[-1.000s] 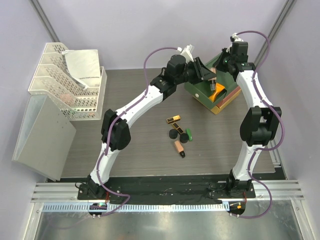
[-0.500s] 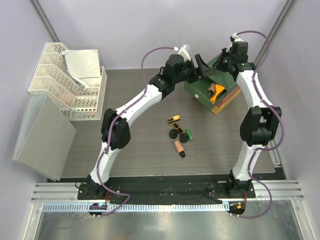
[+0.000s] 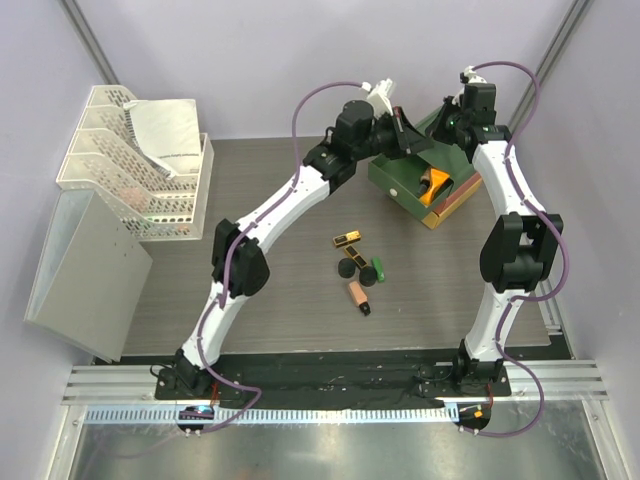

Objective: Organize the makeup

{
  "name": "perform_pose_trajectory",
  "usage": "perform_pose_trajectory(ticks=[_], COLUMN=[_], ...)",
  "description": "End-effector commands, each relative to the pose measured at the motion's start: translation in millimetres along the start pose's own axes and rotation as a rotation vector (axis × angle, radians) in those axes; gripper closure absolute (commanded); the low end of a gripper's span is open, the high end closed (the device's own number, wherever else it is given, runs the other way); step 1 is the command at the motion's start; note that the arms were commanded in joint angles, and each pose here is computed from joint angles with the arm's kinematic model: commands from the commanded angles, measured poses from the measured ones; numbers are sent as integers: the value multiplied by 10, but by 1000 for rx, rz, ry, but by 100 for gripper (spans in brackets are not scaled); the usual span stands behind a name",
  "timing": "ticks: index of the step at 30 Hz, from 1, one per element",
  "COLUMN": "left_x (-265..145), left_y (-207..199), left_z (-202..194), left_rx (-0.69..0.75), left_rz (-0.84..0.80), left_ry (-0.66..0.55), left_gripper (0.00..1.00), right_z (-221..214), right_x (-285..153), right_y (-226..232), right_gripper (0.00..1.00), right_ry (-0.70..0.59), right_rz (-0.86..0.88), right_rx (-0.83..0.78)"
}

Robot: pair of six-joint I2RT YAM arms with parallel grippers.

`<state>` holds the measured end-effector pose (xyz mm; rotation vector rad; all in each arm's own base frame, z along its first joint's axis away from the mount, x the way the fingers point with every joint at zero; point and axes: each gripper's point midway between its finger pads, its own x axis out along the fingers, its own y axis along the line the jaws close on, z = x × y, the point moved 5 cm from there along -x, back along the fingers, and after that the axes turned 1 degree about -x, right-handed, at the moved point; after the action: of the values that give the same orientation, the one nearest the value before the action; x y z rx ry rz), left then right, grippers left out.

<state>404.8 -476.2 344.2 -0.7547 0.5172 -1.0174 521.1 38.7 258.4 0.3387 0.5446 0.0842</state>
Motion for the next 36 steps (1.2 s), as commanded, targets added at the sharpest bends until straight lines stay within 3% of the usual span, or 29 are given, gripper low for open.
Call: perform_pose_trajectory(ticks=[1,10,24,36], left_x=[91,216,293,307], left_y=[-102,-28,203,286], left_z=[-235,-568,-661,-631], left_rx=[19,-24,99,188], left_rz=[-58,-49,195,271], left_ry=[89,159,87,39], left_gripper=[100,100,100,100], right_z=[-1396,-1409,-1422,-1423], right_x=[63,60,32,37], right_y=[-474,-480,-487,-492], right_gripper=[99,99,99,99], right_ry=[557,561,564,564], right_rz=[-190,-192,-197,-197], right_rx=[40,39,37,40])
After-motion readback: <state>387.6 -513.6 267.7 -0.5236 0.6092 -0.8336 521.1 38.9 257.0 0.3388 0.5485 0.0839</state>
